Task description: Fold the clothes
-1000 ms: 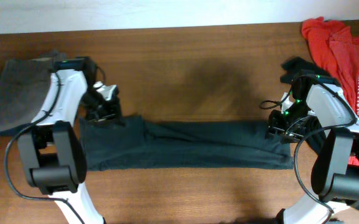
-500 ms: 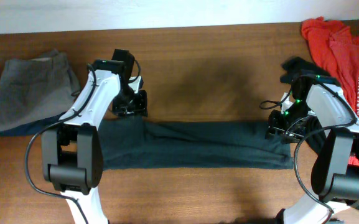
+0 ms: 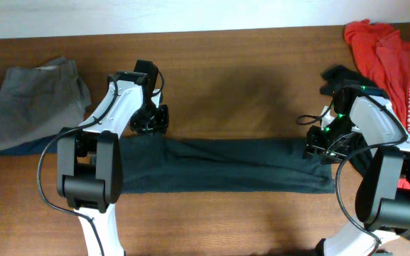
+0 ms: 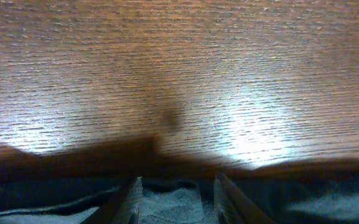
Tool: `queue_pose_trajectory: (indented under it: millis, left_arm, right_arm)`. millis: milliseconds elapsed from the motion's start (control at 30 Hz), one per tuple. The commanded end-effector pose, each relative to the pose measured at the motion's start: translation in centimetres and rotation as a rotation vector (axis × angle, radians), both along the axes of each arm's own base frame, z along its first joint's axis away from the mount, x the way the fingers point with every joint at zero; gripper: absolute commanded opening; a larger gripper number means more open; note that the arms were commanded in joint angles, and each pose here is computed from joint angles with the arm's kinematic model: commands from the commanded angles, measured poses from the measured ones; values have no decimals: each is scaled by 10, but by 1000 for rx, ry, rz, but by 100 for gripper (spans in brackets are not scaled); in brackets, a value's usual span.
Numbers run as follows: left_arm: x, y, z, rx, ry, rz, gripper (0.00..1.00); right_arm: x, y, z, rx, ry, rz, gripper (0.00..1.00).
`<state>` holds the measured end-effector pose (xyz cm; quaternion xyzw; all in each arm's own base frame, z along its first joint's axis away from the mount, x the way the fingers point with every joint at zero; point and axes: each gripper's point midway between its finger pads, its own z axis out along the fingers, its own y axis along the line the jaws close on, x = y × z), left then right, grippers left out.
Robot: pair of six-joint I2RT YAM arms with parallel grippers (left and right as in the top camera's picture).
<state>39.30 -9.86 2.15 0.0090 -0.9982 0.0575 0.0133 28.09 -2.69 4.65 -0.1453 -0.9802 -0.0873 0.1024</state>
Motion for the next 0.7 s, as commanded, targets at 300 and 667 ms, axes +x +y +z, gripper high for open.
queue_pose_trajectory:
  millis: [300, 667]
  left_arm:
    - [-7, 1, -9, 21, 46, 4, 37]
    - [-8, 2, -3, 22, 52, 5, 0]
  right_arm:
    - [4, 2, 6, 4, -26, 3, 54]
    - [4, 2, 6, 4, -26, 3, 54]
